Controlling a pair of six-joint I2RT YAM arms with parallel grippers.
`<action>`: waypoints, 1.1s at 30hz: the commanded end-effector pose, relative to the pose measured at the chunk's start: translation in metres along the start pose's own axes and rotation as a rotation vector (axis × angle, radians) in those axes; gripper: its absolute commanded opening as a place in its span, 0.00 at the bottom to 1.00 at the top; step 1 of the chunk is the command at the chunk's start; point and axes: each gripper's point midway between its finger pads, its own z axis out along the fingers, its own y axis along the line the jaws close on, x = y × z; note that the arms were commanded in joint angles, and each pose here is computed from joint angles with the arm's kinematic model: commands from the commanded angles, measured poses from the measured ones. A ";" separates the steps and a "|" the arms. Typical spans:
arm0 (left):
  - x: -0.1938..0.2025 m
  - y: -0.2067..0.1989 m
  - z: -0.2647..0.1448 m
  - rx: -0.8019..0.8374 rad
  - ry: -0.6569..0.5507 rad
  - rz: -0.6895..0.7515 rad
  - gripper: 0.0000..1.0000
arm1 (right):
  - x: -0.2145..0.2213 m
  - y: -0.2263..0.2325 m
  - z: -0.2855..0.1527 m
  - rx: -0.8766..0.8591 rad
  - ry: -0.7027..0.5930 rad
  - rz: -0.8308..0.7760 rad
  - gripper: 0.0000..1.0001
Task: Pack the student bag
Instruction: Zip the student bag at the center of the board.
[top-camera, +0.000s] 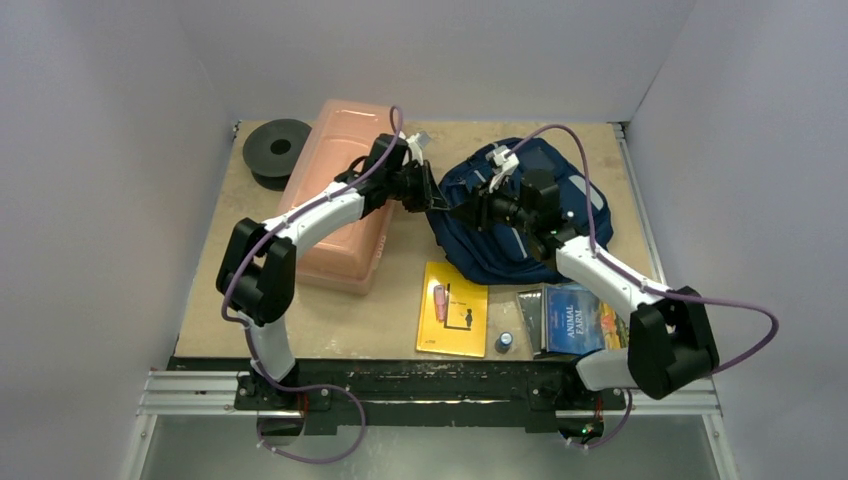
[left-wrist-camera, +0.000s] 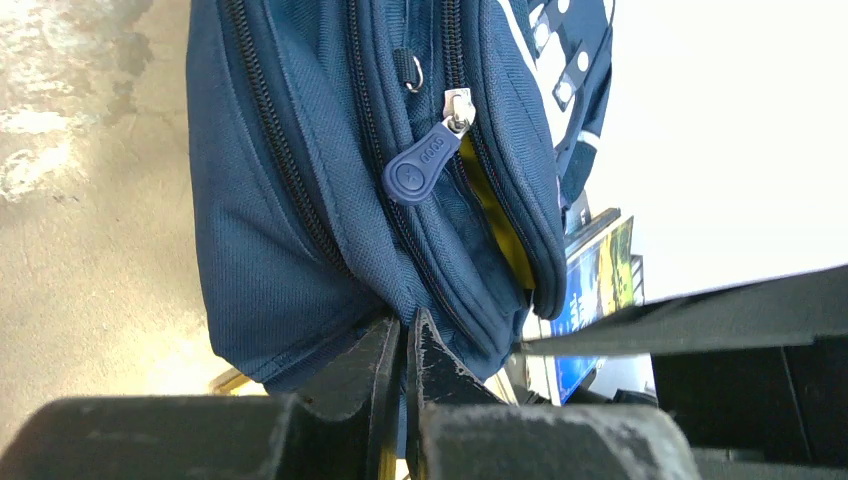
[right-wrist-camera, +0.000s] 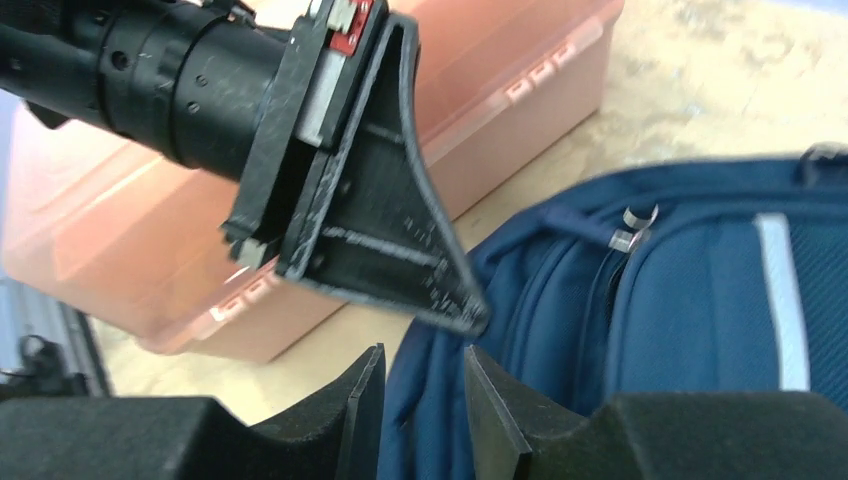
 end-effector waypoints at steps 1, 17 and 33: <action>-0.043 -0.039 -0.007 0.129 -0.138 0.057 0.00 | 0.003 0.017 -0.024 0.057 0.073 0.291 0.41; -0.029 -0.041 -0.003 0.118 -0.129 0.106 0.00 | -0.054 -0.004 -0.030 0.408 -0.133 1.234 0.86; -0.022 -0.041 0.002 0.083 -0.135 0.165 0.00 | -0.016 -0.058 0.020 0.872 -0.059 1.320 0.67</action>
